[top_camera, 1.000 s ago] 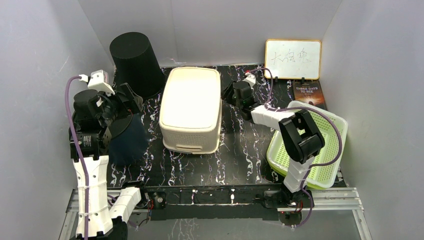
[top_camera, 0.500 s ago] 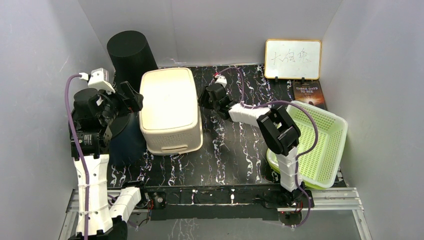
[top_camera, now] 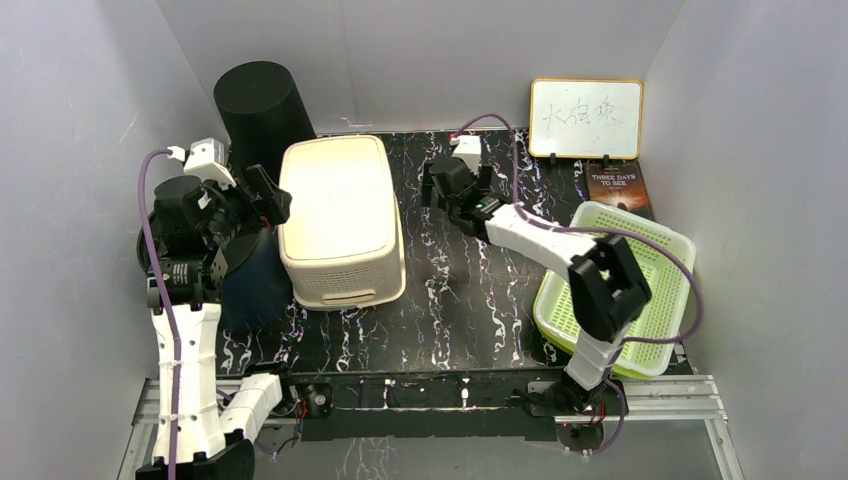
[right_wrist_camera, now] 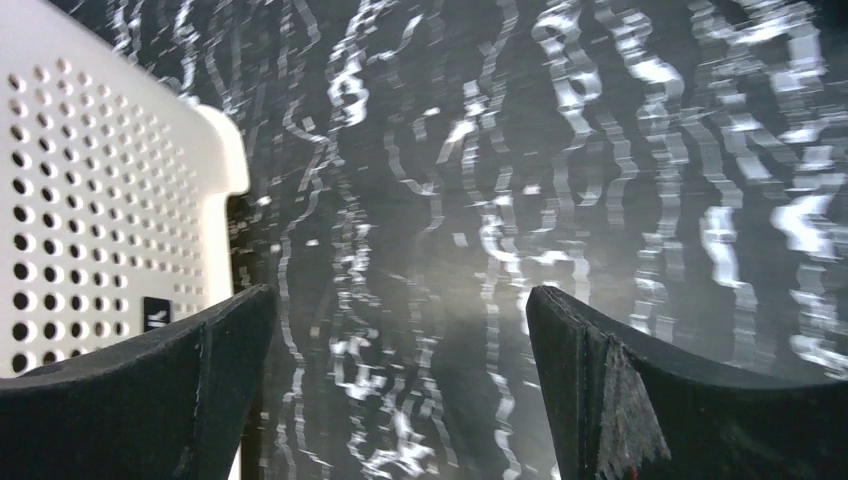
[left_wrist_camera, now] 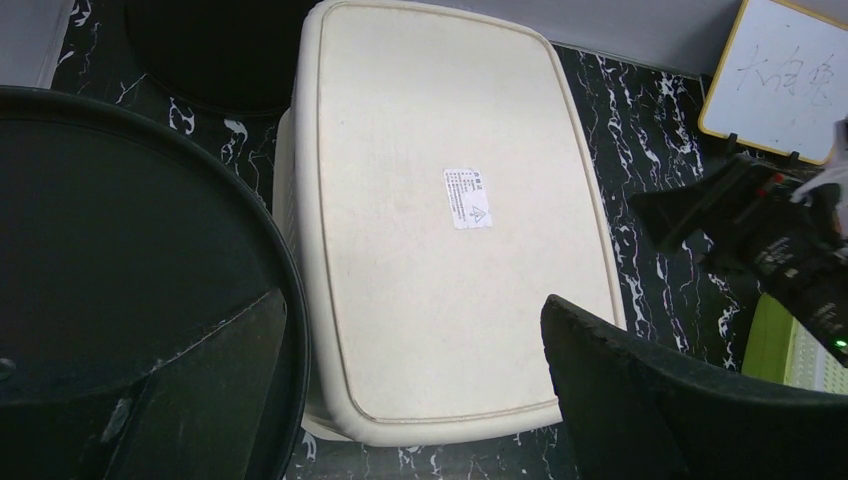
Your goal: Turn the large container upside down
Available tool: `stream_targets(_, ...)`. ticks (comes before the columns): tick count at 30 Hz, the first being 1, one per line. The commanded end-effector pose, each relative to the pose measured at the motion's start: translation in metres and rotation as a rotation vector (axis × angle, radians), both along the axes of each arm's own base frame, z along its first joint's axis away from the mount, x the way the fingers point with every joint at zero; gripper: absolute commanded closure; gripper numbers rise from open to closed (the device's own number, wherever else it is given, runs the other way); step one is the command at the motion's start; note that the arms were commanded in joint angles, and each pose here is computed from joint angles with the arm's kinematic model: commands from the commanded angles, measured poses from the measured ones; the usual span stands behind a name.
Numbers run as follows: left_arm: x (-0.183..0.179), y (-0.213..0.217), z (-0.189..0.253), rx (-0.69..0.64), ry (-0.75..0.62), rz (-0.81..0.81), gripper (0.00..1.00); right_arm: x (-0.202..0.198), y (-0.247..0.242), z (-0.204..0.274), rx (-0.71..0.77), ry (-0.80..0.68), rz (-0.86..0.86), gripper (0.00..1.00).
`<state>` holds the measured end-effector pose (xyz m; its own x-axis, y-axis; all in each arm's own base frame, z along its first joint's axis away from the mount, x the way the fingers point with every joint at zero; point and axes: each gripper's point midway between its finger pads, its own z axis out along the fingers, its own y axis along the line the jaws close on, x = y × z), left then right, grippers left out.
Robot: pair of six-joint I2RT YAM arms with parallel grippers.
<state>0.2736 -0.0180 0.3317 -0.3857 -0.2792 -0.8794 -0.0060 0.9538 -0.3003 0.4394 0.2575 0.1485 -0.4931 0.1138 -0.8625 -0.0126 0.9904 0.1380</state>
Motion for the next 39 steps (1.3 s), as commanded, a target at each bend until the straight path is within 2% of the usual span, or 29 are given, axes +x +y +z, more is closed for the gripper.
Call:
stream_targets(1, 0.007, -0.009, 0.009, -0.011, -0.046, -0.052, 0.02, -0.024, -0.075, 0.041, -0.195, -0.037, -0.18, 0.02)
stream_targets(6, 0.015, -0.021, 0.007, -0.057, -0.039, -0.111, 0.02, -0.058, -0.117, 0.045, -0.263, 0.037, -0.234, 0.02)
stream_targets(11, 0.019, -0.03, 0.006, -0.094, -0.055, -0.155, 0.02, -0.096, -0.17, 0.036, -0.284, 0.105, -0.416, 0.02)
stream_targets(18, 0.026, -0.045, 0.006, -0.17, -0.077, -0.225, 0.02, -0.136, -0.236, 0.027, -0.22, 0.151, -0.648, 0.05)
stream_targets(23, 0.025, -0.051, 0.0, -0.198, -0.083, -0.251, 0.02, -0.15, -0.253, 0.01, -0.183, 0.201, -0.672, 0.13)
stream_targets(30, 0.023, -0.055, -0.007, -0.213, -0.078, -0.27, 0.02, -0.152, -0.251, -0.012, -0.167, 0.257, -0.651, 0.28)
stream_targets(34, 0.022, -0.055, -0.01, -0.212, -0.077, -0.267, 0.02, -0.152, -0.255, -0.009, -0.15, 0.229, -0.671, 0.44)
stream_targets(39, 0.02, -0.054, -0.015, -0.211, -0.07, -0.265, 0.02, -0.15, -0.256, -0.013, -0.143, 0.218, -0.657, 0.46)
